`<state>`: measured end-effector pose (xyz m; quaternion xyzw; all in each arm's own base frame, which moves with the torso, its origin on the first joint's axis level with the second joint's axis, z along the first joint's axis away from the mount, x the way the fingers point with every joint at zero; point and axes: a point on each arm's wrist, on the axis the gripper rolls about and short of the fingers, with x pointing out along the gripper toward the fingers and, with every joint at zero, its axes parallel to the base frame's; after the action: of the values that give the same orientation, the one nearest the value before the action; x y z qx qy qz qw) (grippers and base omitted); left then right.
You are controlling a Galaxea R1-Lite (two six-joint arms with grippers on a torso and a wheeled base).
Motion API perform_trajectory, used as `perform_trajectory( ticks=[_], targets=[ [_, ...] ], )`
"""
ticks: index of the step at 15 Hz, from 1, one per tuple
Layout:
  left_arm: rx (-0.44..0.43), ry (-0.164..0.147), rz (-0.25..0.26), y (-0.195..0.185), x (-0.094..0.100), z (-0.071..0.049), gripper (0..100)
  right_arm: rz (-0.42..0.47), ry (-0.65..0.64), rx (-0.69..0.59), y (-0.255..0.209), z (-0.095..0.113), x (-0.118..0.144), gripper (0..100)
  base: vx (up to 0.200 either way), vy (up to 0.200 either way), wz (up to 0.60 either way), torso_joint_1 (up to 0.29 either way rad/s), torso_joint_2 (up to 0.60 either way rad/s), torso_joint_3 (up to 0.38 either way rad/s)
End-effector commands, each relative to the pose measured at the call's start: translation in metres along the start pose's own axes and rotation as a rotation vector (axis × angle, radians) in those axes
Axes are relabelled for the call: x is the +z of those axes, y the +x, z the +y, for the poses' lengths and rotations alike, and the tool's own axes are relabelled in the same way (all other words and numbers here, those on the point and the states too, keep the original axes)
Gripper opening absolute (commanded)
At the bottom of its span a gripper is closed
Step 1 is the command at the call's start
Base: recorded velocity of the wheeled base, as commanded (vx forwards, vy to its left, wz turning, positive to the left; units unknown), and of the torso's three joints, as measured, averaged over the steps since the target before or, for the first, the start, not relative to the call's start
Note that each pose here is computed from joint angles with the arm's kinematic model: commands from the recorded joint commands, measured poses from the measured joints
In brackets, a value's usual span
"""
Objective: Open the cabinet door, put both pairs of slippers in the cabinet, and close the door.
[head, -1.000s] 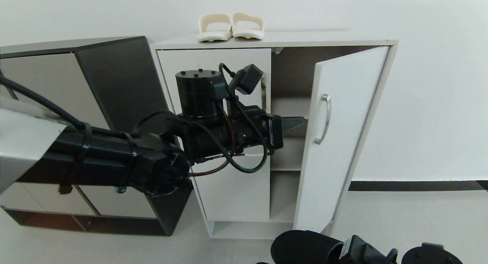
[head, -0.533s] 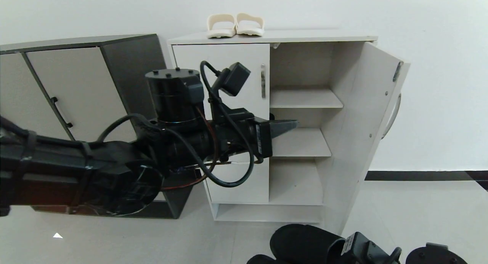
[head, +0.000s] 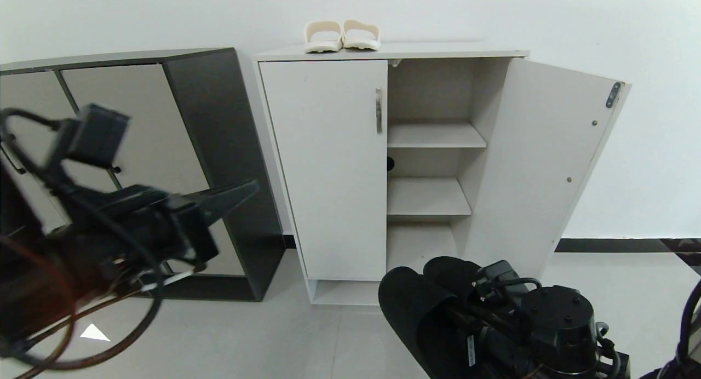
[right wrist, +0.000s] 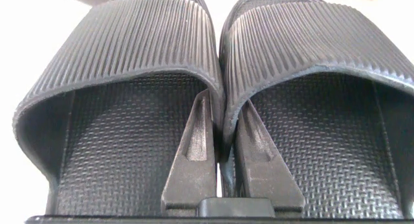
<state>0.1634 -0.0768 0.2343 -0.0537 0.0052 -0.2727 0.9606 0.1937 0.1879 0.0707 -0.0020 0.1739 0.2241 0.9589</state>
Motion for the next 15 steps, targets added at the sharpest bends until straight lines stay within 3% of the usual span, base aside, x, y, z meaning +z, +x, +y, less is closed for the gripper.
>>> perform_trajectory(
  ticks=[1,3,5,7,8,10,12,15],
  targets=[
    [0.422,0.052,-0.103,-0.117,-0.032,0.003,0,0.007,0.003,-0.026,0.009,-0.003,-0.002,0,0.0,0.0,0.0,0.0,0.0,0.0],
    [0.67,0.059,-0.064,-0.175,-0.075,-0.004,0,0.001,0.002,-0.056,0.01,-0.004,-0.002,0,0.0,0.0,0.0,0.0,0.0,0.0],
    [0.734,0.082,-0.059,-0.205,-0.106,-0.018,0,0.003,0.001,-0.063,0.009,-0.004,-0.002,0,0.0,0.0,0.0,0.0,0.0,0.0],
    [0.659,0.102,-0.073,-0.215,-0.126,-0.024,0,0.004,0.002,-0.065,0.009,-0.004,-0.003,0,0.0,0.0,0.0,0.0,0.0,0.0],
    [0.614,0.11,-0.04,-0.21,-0.137,-0.021,0,0.008,-0.001,-0.063,0.009,-0.004,-0.004,0,0.0,0.0,0.0,0.0,0.0,0.0],
    [0.594,0.156,-0.002,-0.202,-0.157,-0.015,0,0.009,-0.005,-0.053,0.007,-0.001,-0.005,0,0.0,0.0,0.0,0.0,0.0,0.0],
    [0.562,0.14,-0.002,-0.202,-0.158,-0.015,0,-0.002,0.0,-0.055,0.006,0.0,-0.003,0,0.0,0.0,0.0,0.0,0.0,0.0],
    [0.538,0.153,0.006,-0.202,-0.158,-0.016,0,-0.009,-0.005,-0.076,0.008,0.001,-0.002,0,0.0,0.0,0.0,0.0,0.0,0.0]
  ],
)
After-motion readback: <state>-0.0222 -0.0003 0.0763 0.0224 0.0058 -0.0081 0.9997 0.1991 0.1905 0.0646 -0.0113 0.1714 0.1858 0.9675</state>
